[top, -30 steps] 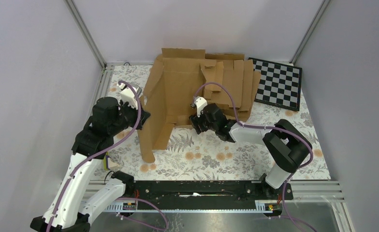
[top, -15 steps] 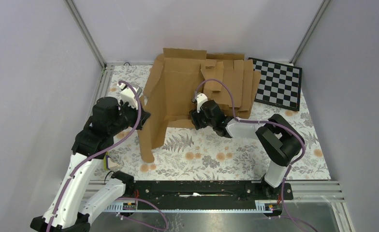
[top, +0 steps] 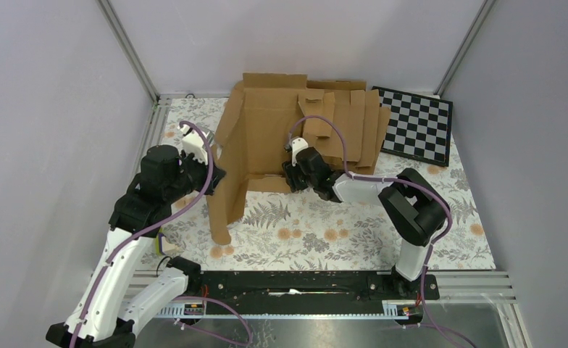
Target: Fold the paper box
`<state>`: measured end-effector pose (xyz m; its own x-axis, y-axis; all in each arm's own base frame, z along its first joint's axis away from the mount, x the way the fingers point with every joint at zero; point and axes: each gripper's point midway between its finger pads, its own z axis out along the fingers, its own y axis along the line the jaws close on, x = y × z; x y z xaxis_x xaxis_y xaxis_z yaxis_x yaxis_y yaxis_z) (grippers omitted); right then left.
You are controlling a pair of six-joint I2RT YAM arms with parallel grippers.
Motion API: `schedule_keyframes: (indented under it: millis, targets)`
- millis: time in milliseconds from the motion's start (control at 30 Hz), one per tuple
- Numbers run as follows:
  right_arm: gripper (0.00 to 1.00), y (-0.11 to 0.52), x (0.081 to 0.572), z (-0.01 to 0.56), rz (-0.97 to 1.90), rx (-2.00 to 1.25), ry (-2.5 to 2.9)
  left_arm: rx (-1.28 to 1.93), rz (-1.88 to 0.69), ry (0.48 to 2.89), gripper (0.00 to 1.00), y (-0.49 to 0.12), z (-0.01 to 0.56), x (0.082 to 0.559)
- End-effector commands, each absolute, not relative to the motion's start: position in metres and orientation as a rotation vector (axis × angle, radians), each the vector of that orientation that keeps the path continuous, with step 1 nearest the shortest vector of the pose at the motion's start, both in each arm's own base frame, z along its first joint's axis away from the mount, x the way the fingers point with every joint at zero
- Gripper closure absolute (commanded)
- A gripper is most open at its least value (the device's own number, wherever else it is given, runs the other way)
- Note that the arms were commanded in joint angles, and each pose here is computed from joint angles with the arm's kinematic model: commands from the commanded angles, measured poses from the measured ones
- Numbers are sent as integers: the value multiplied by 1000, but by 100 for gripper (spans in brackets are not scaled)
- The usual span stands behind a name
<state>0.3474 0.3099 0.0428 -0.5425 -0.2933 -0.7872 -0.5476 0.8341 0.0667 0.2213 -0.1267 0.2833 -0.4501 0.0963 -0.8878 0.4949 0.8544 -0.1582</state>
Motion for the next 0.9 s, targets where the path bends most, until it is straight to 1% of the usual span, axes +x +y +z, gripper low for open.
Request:
schedule_keyframes:
  millis: [0, 300, 433, 633, 867]
  targets:
    - [49, 277, 380, 29, 149, -473, 2178, 475, -587, 2047, 100, -137, 272, 204]
    - [41, 265, 387, 20, 31, -427, 2218, 480, -605, 2046, 100, -139, 269, 201]
    - [33, 260, 391, 20, -11, -377, 2229, 491, -620, 2052, 100, -141, 267, 200]
    - [33, 262, 396, 20, -28, -359, 2240, 486, -634, 2063, 100, -142, 263, 198]
    - [35, 272, 386, 25, 19, -421, 2233, 451, -671, 2035, 100, -146, 265, 198]
